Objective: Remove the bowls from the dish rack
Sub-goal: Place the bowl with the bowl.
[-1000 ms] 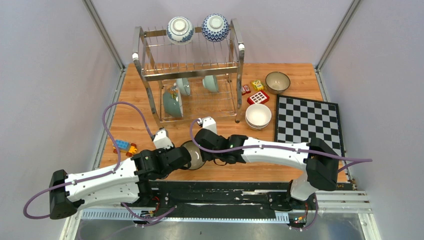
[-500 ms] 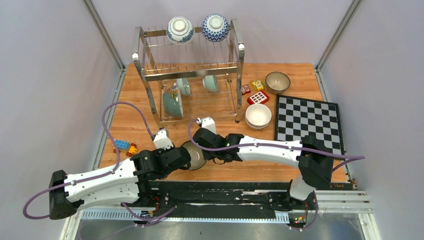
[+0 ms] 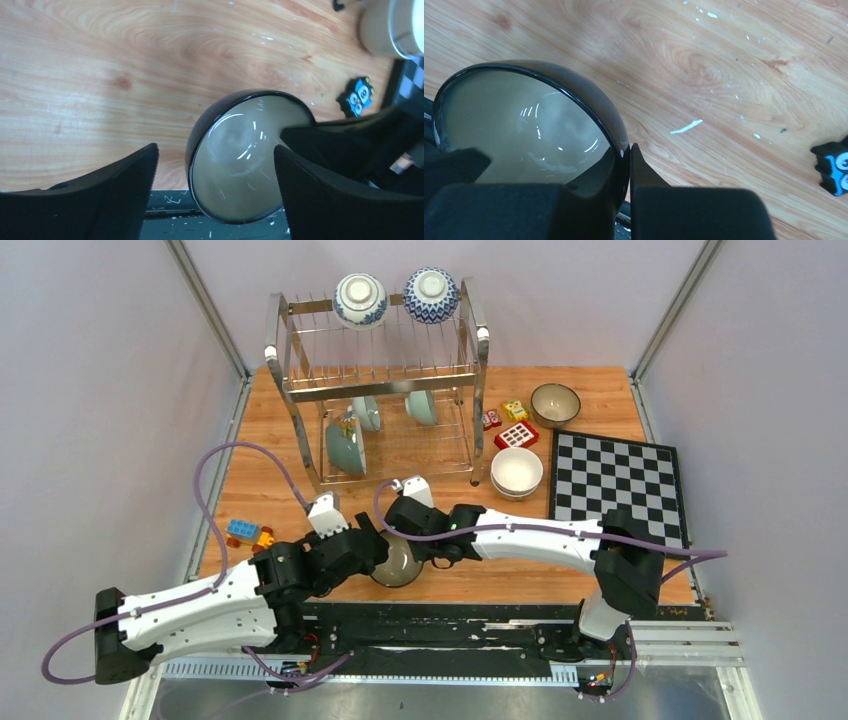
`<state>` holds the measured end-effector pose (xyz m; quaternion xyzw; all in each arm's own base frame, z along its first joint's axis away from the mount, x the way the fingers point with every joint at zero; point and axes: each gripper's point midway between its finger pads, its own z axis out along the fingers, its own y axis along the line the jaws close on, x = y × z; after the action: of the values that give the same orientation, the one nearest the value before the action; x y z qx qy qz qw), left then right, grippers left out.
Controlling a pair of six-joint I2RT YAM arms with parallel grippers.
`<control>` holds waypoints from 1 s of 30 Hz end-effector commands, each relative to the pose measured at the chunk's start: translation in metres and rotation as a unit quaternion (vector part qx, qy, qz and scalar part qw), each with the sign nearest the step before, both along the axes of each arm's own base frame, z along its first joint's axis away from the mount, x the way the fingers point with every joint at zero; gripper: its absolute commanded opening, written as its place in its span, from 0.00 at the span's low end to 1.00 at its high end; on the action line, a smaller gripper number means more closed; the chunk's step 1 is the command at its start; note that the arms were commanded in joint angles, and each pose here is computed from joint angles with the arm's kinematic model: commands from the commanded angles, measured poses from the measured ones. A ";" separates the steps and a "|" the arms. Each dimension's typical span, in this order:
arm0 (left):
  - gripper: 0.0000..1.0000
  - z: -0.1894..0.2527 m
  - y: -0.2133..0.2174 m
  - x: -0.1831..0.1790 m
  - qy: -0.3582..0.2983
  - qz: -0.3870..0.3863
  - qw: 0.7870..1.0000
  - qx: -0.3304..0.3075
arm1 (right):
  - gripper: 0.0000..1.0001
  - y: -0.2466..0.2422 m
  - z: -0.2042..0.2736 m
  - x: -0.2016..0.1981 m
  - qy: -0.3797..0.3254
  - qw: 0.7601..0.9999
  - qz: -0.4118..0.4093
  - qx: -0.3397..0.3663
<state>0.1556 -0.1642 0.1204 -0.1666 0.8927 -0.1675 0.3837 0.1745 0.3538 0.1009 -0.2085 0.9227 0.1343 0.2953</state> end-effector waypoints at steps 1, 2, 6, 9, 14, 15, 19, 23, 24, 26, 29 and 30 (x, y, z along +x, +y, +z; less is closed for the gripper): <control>0.98 0.030 -0.011 0.009 -0.053 -0.024 0.997 -0.042 | 0.03 -0.003 0.035 0.003 -0.025 1.000 0.019 0.001; 1.00 0.034 -0.010 0.009 -0.061 -0.034 0.997 -0.043 | 0.03 -0.009 0.042 0.003 -0.032 0.999 0.022 -0.003; 1.00 0.048 -0.005 0.006 -0.092 -0.063 0.992 -0.053 | 0.03 -0.041 0.074 -0.001 -0.062 0.997 0.039 -0.015; 1.00 0.051 0.004 0.005 -0.114 -0.072 0.990 -0.052 | 0.03 -0.074 0.106 -0.003 -0.095 0.994 0.050 -0.028; 1.00 0.047 0.016 0.002 -0.135 -0.087 0.986 -0.038 | 0.03 -0.149 0.180 0.022 -0.166 0.984 -0.003 -0.069; 1.00 0.047 0.016 0.002 -0.138 -0.090 0.986 -0.037 | 0.03 -0.163 0.192 0.029 -0.177 0.982 -0.022 -0.068; 1.00 0.047 0.015 0.003 -0.141 -0.094 0.985 -0.031 | 0.03 -0.219 0.221 0.064 -0.180 0.975 -0.123 -0.032; 1.00 0.043 0.009 0.005 -0.135 -0.102 0.985 -0.018 | 0.03 -0.265 0.235 0.097 -0.190 0.952 -0.239 0.011; 1.00 0.042 0.008 0.005 -0.132 -0.105 0.986 -0.014 | 0.03 -0.276 0.236 0.104 -0.192 0.944 -0.267 0.021; 1.00 0.040 0.005 0.004 -0.127 -0.111 0.986 -0.007 | 0.03 -0.298 0.237 0.118 -0.189 0.926 -0.322 0.050; 1.00 0.038 0.004 0.003 -0.122 -0.119 0.985 -0.003 | 0.03 -0.334 0.236 0.136 -0.188 0.892 -0.402 0.083; 1.00 0.037 0.004 0.002 -0.122 -0.120 0.985 -0.003 | 0.03 -0.345 0.234 0.143 -0.188 0.880 -0.426 0.090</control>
<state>0.1566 -0.1579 0.1536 -0.0457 0.8548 -0.2311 0.4624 0.2900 0.0323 0.3154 0.1121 0.8773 -0.0086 0.4666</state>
